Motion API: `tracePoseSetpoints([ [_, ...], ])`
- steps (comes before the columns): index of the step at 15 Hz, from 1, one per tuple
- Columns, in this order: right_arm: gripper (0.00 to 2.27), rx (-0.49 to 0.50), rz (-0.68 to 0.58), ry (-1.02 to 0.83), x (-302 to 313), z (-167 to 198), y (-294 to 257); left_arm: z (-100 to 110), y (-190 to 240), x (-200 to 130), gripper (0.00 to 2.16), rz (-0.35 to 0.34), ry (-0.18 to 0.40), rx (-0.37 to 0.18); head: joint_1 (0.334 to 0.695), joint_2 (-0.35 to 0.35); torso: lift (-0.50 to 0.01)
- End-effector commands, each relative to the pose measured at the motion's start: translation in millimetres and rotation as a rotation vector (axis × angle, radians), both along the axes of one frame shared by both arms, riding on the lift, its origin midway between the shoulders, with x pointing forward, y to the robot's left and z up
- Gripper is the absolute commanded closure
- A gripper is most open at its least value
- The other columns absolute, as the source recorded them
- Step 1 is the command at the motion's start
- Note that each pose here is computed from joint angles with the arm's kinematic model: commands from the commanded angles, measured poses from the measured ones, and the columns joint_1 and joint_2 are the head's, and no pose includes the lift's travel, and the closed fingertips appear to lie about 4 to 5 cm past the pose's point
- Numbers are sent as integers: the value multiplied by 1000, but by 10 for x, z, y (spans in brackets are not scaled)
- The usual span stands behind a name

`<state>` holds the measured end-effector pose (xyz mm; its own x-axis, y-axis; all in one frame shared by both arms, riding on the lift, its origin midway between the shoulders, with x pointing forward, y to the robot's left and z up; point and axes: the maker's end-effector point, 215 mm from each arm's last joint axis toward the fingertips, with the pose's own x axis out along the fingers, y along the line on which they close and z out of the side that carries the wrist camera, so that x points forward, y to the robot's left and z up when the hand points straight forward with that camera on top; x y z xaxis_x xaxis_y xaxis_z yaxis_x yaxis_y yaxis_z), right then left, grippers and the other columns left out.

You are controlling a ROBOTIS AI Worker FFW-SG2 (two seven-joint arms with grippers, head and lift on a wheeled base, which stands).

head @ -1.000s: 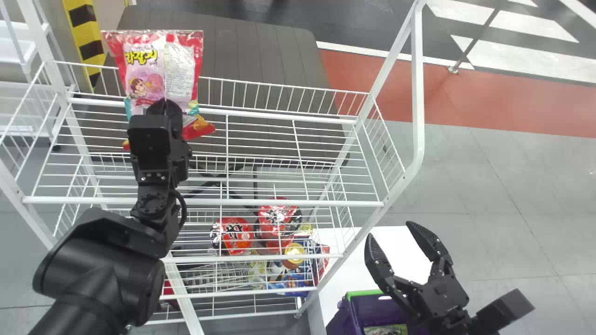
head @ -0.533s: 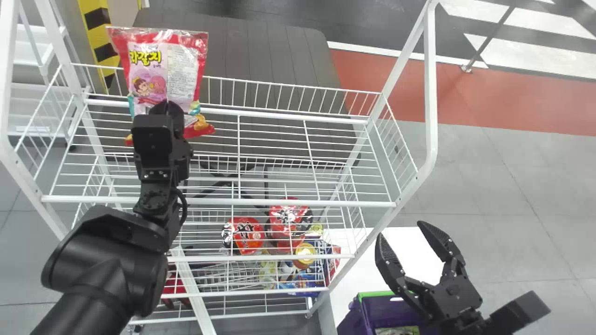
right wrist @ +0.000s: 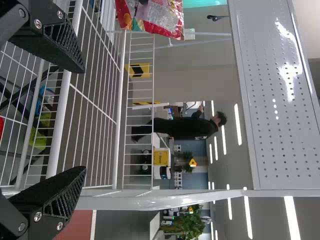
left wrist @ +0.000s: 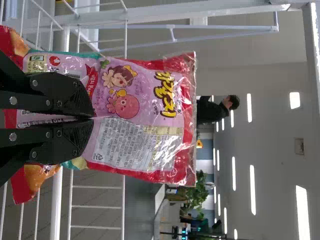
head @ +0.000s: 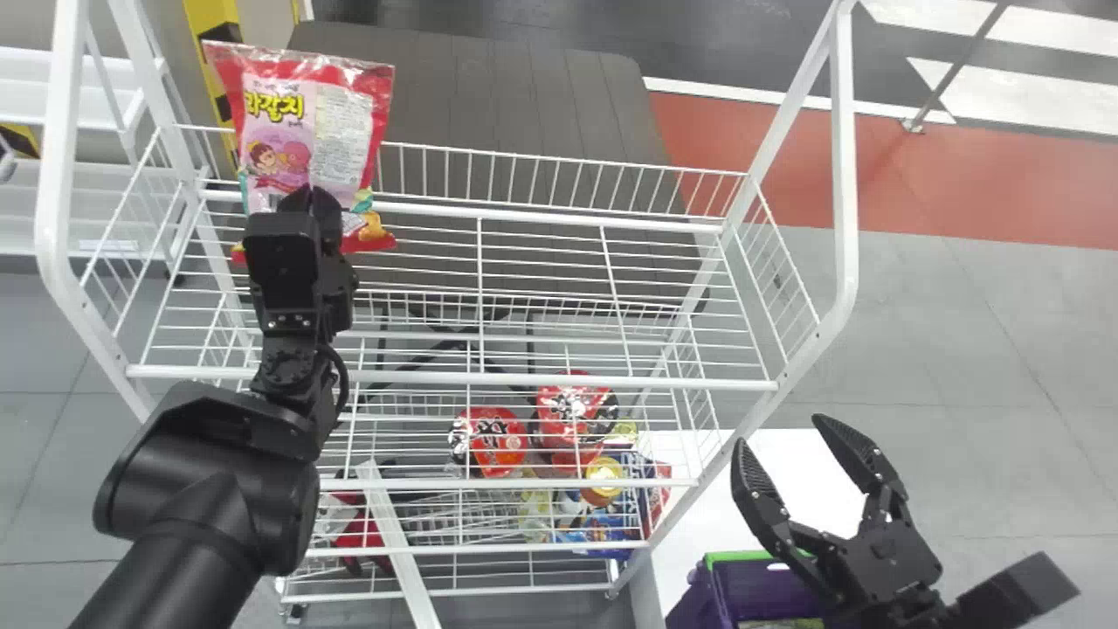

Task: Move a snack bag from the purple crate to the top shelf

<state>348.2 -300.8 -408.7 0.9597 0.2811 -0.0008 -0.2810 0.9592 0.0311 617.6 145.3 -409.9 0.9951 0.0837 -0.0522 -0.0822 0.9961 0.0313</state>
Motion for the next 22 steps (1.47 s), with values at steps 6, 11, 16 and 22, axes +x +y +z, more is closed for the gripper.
tracePoseSetpoints([
  [6,144,2,13,0,12,-6,82,-85,175,-14,1025,28,-2,-2,695,-155,0],
  [11,144,-2,15,-3,2,22,90,-89,353,-6,1025,47,-17,12,695,-138,0],
  [16,144,-7,20,-3,-21,35,111,-145,437,13,1025,49,-12,18,695,-121,0],
  [22,144,-9,23,-8,-48,65,131,-172,452,-16,302,47,-18,17,695,-112,0],
])
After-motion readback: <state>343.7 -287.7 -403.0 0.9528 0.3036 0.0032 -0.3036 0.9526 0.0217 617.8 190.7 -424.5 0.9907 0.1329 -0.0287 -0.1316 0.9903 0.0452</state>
